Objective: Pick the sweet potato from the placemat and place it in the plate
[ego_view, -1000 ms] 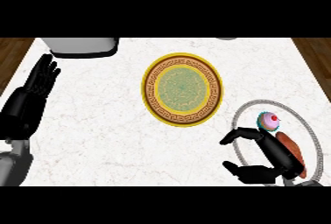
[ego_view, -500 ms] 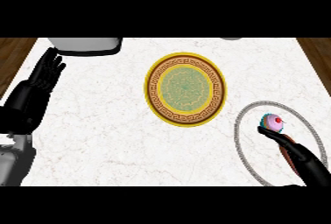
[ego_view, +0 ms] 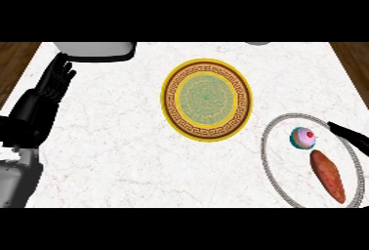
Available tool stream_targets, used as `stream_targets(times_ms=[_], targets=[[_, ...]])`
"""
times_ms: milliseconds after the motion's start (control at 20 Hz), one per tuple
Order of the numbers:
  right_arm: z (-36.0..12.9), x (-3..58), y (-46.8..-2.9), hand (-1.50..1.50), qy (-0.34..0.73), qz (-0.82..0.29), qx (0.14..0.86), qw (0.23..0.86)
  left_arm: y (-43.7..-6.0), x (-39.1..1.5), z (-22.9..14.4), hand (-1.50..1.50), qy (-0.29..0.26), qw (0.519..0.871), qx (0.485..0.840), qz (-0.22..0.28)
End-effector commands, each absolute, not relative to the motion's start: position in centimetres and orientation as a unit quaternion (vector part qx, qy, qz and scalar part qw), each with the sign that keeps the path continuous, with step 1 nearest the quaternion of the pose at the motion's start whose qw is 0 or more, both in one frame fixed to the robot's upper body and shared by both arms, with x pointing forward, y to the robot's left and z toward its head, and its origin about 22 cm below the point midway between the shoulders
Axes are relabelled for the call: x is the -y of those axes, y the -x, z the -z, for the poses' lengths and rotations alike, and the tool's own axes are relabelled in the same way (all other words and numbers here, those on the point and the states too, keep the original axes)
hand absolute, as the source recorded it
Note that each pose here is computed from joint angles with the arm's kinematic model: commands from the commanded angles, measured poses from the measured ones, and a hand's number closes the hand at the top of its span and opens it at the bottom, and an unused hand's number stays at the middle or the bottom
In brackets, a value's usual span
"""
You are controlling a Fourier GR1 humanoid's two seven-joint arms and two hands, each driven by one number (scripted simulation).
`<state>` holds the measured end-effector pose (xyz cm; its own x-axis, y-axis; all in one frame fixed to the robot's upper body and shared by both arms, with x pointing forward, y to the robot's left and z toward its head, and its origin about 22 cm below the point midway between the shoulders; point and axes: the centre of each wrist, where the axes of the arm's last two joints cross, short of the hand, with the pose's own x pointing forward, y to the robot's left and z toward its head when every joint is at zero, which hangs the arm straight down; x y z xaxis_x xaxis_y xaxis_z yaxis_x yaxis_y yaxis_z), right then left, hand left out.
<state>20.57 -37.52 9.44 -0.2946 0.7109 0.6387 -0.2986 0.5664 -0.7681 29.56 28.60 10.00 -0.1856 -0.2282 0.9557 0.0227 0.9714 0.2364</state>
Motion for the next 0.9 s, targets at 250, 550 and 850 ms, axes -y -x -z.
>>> stream_targets(times_ms=[250, 550, 850], targets=[[-12.3, 35.3, -19.9, -1.50, 0.208, -0.608, 0.450, 0.620, -29.1, -27.8, -9.5, 0.00, -0.063, 0.630, 0.767, 0.106], [-11.6, 34.0, -21.8, -1.50, 0.227, -0.620, 0.404, 0.633, -29.6, -26.9, -11.4, 0.00, -0.060, 0.628, 0.769, 0.105], [-9.5, 32.5, -23.9, -1.50, 0.268, -0.614, 0.401, 0.625, -30.7, -27.5, -10.9, 0.00, -0.052, 0.636, 0.762, 0.110]])
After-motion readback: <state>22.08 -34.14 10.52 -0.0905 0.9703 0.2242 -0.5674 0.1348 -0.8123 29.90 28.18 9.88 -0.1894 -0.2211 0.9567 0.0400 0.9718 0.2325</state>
